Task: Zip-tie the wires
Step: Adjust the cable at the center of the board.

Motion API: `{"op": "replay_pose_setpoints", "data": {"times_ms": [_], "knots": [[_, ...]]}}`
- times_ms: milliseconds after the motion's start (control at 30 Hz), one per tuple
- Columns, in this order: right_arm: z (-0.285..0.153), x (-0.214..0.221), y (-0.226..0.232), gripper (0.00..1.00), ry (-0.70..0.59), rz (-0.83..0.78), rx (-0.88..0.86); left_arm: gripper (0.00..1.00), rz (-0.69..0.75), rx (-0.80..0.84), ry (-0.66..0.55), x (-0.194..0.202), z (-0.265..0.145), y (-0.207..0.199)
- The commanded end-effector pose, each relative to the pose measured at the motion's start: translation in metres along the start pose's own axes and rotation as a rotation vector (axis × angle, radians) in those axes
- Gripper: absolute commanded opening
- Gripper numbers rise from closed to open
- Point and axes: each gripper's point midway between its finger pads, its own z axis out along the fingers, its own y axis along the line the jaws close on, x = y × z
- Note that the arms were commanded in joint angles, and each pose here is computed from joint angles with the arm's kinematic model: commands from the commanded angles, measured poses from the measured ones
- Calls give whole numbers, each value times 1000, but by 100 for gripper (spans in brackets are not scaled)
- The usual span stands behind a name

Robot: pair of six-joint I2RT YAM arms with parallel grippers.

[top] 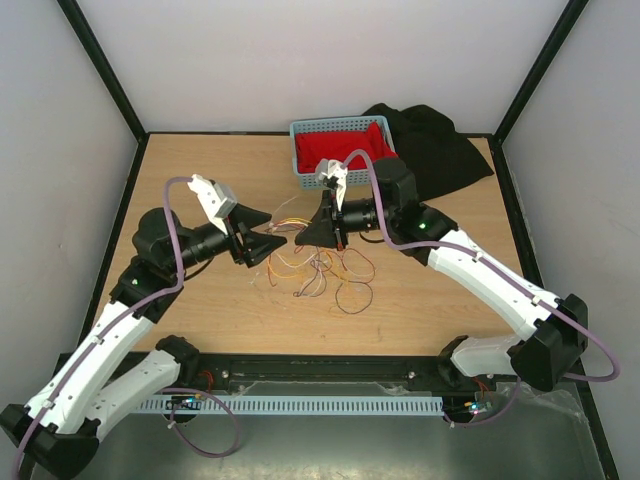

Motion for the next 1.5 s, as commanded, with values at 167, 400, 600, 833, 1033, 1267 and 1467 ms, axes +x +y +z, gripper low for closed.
{"op": "replay_pose_setpoints", "data": {"times_ms": [167, 400, 600, 833, 1033, 1267, 1467], "knots": [[-5, -18, 8, 0, -68, -27, -10, 42, 12, 51, -19, 1, 3, -7], [-5, -18, 8, 0, -86, -18, -7, 27, 3, 79, 1, 7, 6, -9], [-5, -15, 3, 0, -84, -22, 23, 7, 6, 83, 7, 12, 4, -11], [-3, -6, -6, 0, -61, 1, 57, 2, 4, 90, 57, 24, -3, -14], [-4, 14, 2, 37, -1, 77, 15, 0, 90, 53, 104, 37, -7, -4], [-22, 20, 6, 70, 1, 145, 18, 0, 195, 59, 136, 44, -4, 4], [-18, -8, -4, 73, -66, 251, 59, 0, 240, 108, 148, 48, -3, -4]]}}
